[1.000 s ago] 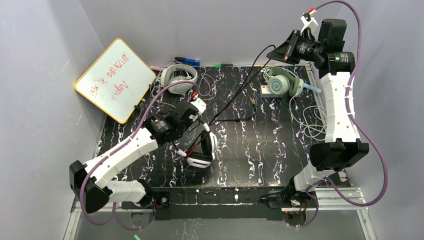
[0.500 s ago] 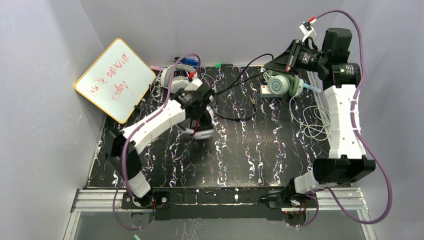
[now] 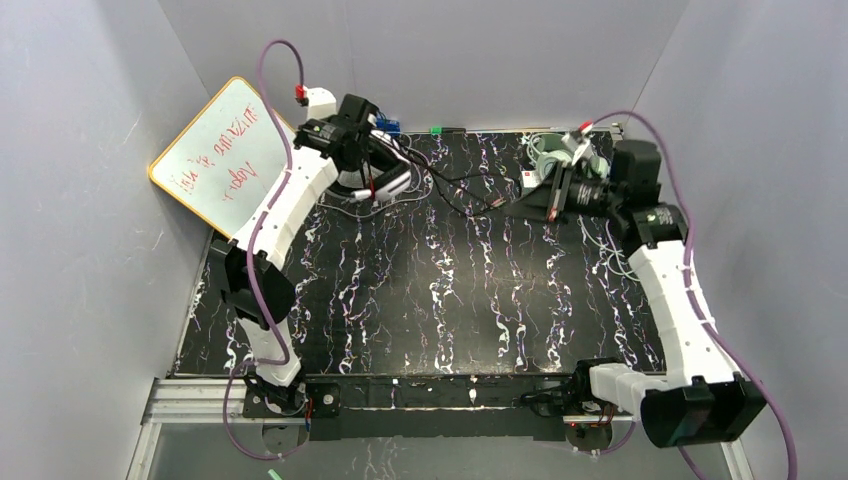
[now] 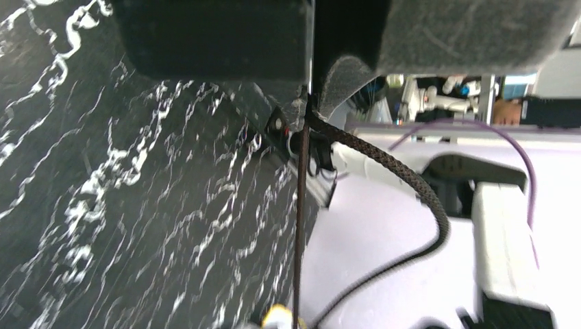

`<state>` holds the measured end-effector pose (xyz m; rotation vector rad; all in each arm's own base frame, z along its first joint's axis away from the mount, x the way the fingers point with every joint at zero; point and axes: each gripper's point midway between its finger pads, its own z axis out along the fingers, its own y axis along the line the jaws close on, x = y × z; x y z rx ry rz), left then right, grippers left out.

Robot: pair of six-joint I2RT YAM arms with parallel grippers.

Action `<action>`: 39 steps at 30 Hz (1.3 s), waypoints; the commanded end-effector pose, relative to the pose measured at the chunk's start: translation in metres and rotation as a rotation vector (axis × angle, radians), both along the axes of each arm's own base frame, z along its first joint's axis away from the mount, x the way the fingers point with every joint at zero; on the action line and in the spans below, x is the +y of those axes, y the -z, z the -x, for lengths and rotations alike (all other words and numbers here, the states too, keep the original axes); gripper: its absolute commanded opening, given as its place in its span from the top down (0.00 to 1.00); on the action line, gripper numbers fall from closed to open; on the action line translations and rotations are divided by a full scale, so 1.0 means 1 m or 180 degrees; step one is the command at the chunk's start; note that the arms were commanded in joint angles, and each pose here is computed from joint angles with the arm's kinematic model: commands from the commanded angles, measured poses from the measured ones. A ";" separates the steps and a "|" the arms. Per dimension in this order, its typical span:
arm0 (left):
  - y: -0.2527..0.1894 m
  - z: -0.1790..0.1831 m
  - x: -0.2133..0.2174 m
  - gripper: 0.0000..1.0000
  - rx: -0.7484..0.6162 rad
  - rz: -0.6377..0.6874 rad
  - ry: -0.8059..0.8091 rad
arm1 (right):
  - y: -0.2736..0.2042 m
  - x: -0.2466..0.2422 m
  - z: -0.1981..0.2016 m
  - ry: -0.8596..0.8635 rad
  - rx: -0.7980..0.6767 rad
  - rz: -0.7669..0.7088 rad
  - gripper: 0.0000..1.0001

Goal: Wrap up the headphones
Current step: Wrap the headphones cable around the headphones.

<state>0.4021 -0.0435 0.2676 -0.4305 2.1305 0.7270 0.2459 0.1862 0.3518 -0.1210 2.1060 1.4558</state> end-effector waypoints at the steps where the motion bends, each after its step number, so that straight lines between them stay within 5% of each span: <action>1: -0.046 -0.027 0.050 1.00 -0.0883 0.0211 -0.0802 | 0.009 0.018 0.052 -0.0374 -0.0057 -0.0086 0.99; 7: -0.063 -0.052 0.034 1.00 -0.1326 0.0969 -0.0655 | 0.085 0.035 0.086 -0.0561 0.0460 0.0026 0.99; 17: -0.079 -0.057 -0.013 1.00 -0.1788 0.2177 -0.0244 | 0.172 0.119 0.115 -0.1086 0.0643 0.0323 0.99; 28: -0.122 -0.031 -0.046 1.00 -0.1802 0.2800 0.0345 | 0.220 0.146 0.078 -0.0778 0.0578 0.0383 0.91; 34: -0.142 -0.009 -0.047 1.00 -0.1794 0.2653 0.0778 | 0.216 0.152 0.071 -0.0869 0.0351 0.0350 0.62; 39: -0.161 0.010 -0.041 1.00 -0.1879 0.2527 0.0950 | 0.214 0.149 0.074 -0.0949 0.0158 0.0405 0.27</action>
